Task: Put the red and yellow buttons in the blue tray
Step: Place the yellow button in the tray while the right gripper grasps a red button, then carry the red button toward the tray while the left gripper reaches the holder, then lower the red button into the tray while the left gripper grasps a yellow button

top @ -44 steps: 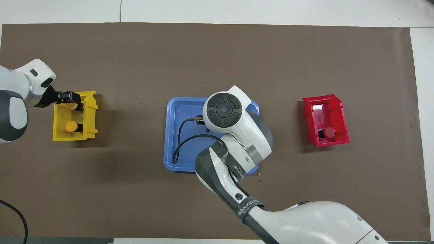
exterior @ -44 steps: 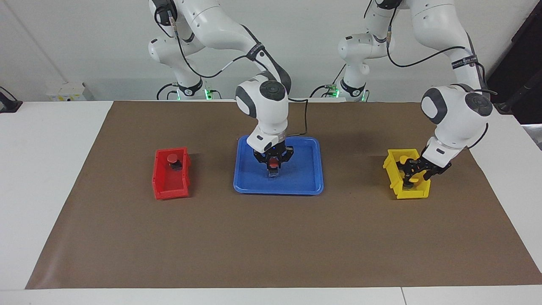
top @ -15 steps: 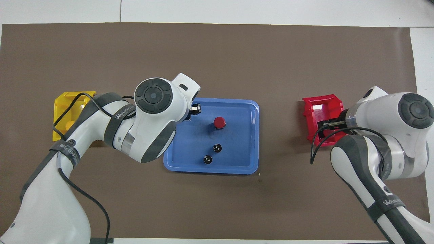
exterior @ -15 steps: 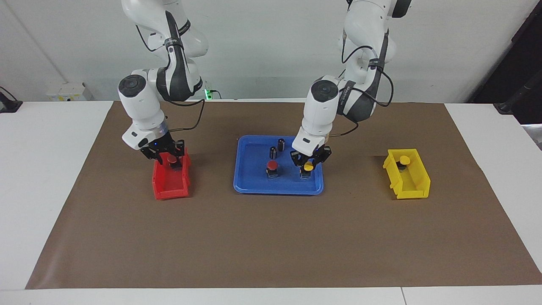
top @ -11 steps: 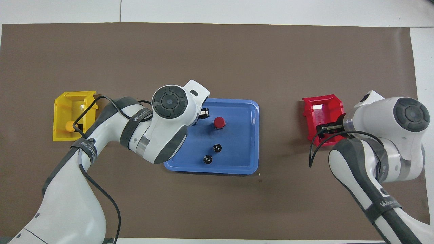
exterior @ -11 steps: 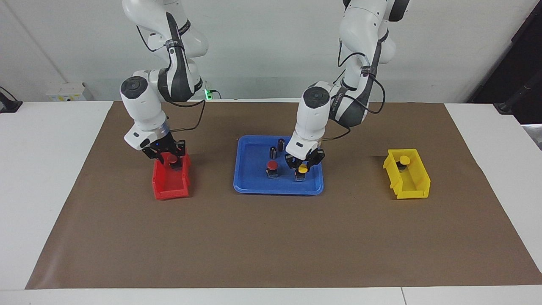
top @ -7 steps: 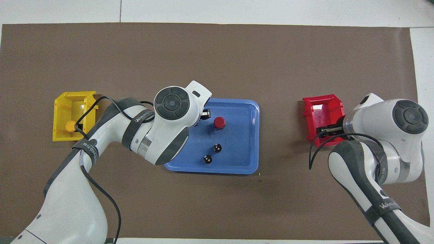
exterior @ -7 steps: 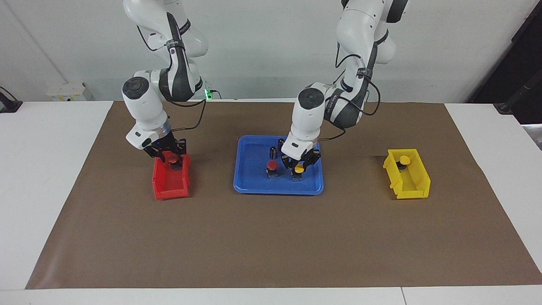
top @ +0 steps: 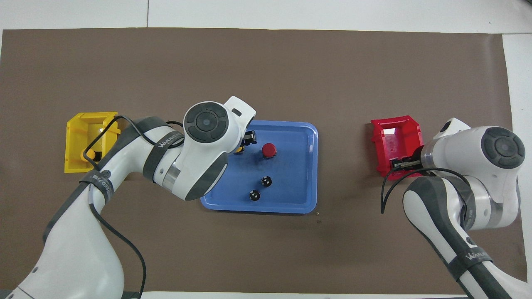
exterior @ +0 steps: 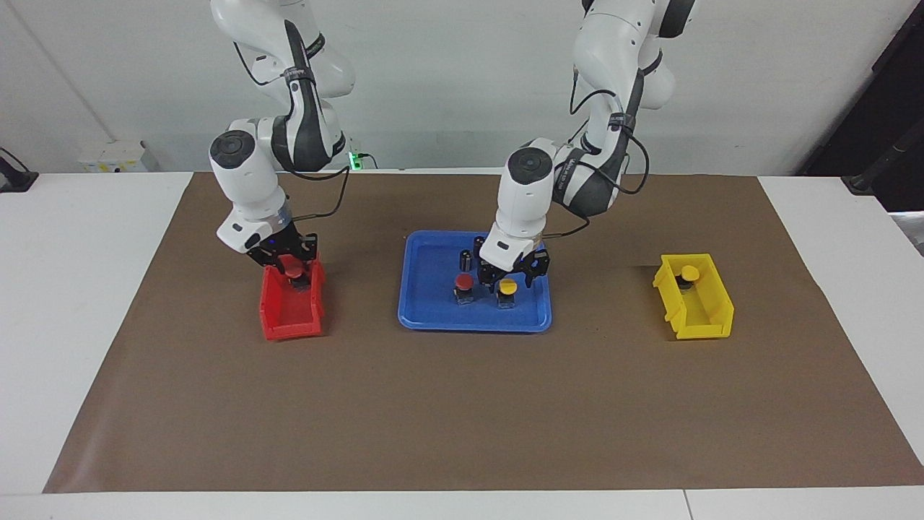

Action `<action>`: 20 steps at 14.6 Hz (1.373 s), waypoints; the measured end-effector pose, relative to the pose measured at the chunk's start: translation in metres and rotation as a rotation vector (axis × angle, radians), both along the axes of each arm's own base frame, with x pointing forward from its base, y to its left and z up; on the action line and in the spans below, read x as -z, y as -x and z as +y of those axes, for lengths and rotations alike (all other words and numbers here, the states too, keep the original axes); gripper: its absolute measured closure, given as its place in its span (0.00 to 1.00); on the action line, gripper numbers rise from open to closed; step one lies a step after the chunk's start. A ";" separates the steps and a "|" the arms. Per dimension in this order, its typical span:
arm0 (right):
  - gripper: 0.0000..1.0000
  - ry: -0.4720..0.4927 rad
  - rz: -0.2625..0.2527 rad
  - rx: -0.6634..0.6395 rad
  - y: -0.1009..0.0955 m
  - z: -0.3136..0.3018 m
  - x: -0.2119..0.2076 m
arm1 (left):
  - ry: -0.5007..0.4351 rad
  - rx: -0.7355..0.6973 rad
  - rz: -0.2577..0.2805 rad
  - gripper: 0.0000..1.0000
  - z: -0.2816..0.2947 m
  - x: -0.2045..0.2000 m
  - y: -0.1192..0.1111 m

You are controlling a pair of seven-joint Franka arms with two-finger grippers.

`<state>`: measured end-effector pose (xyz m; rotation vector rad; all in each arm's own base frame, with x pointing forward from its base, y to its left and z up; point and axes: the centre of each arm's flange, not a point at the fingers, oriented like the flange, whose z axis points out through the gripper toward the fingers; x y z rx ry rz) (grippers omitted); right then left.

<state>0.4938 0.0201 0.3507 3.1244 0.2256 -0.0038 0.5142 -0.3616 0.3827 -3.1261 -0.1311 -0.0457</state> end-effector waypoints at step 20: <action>0.59 -0.054 -0.051 0.079 -0.037 0.277 -0.027 | -0.025 0.207 0.017 0.23 0.367 0.004 -0.043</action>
